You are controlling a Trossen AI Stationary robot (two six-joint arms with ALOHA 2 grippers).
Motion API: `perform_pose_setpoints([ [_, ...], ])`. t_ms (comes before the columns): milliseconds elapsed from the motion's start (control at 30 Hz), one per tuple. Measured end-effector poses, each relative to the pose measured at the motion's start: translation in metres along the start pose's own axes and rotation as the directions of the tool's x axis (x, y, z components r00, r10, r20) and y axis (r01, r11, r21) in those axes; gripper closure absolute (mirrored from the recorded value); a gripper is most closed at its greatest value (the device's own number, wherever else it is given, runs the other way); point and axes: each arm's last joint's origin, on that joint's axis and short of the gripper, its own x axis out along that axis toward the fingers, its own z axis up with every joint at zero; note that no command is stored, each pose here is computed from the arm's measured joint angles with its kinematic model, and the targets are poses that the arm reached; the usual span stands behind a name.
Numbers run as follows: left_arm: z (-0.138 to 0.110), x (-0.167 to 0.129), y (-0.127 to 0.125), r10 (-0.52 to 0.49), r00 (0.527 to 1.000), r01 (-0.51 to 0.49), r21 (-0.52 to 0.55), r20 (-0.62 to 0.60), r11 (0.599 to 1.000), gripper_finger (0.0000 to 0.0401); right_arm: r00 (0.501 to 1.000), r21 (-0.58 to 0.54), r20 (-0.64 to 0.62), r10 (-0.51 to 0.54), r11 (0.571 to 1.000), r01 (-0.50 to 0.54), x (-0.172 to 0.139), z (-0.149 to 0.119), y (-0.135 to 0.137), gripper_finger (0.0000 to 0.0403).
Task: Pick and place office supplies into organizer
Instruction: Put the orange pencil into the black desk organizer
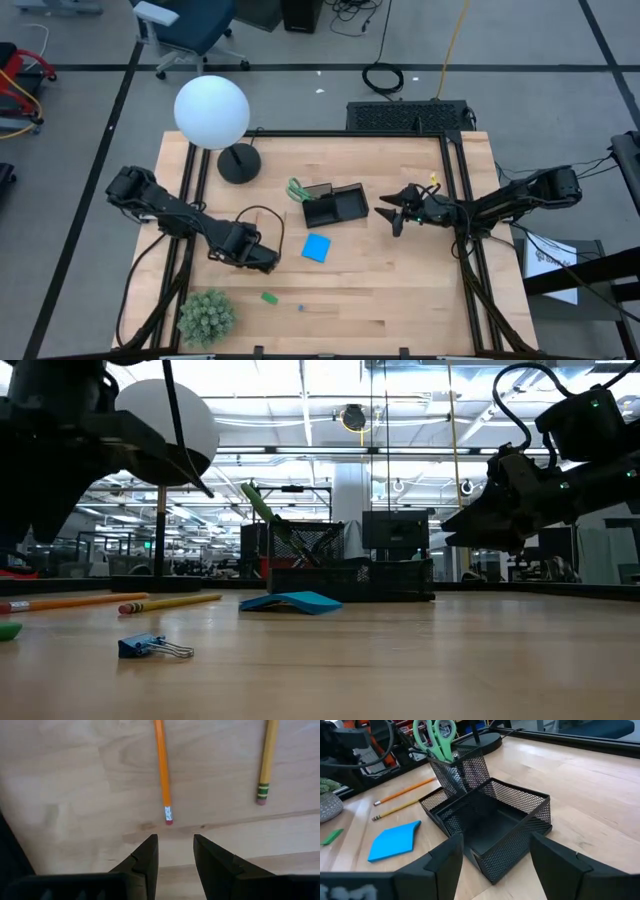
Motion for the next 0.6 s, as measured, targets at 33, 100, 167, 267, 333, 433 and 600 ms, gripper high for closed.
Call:
perform_pose_setpoints([
  [33, 0.0, 0.002, 0.0, -0.002, 1.0, 0.002, -0.002, 0.0, 1.0, 0.0283, 1.0, 0.0, 0.0, 0.0, 1.0, 0.0, 0.0, 0.0, 0.0, 0.0186],
  [100, 0.001, 0.006, 0.002, 0.002, 1.0, -0.002, -0.009, 0.001, 1.0, 0.0283, 1.0, 0.0, 0.0, 0.0, 1.0, 0.0, 0.0, 0.0, 0.0, 0.0186],
  [167, 0.002, 0.011, 0.003, 0.003, 1.0, -0.003, -0.014, 0.002, 1.0, 0.0283, 1.0, 0.0, 0.0, 0.0, 1.0, 0.0, 0.0, 0.0, 0.0, 0.0186],
  [267, 0.003, 0.019, 0.006, 0.0, 1.0, 0.0, -0.027, -0.006, 1.0, 0.0283, 1.0, 0.0, 0.0, 0.0, 1.0, 0.0, 0.0, 0.0, 0.0, 0.0186],
  [333, 0.004, 0.024, 0.007, -0.004, 1.0, 0.004, -0.03, -0.008, 1.0, 0.0283, 1.0, 0.0, 0.0, -0.001, 1.0, 0.001, 0.0, 0.0, 0.0, 0.0186],
  [433, 0.004, 0.028, 0.007, -0.019, 1.0, 0.019, -0.037, -0.012, 0.999, 0.0283, 1.0, 0.0, 0.0, -0.001, 1.0, 0.001, 0.0, 0.0, 0.0, 0.0186],
  [600, 0.004, 0.029, 0.008, -0.023, 1.0, 0.022, -0.045, -0.01, 0.999, 0.0283, 1.0, 0.0, 0.001, -0.001, 1.0, 0.001, 0.0, 0.0, 0.0, 0.0186],
])
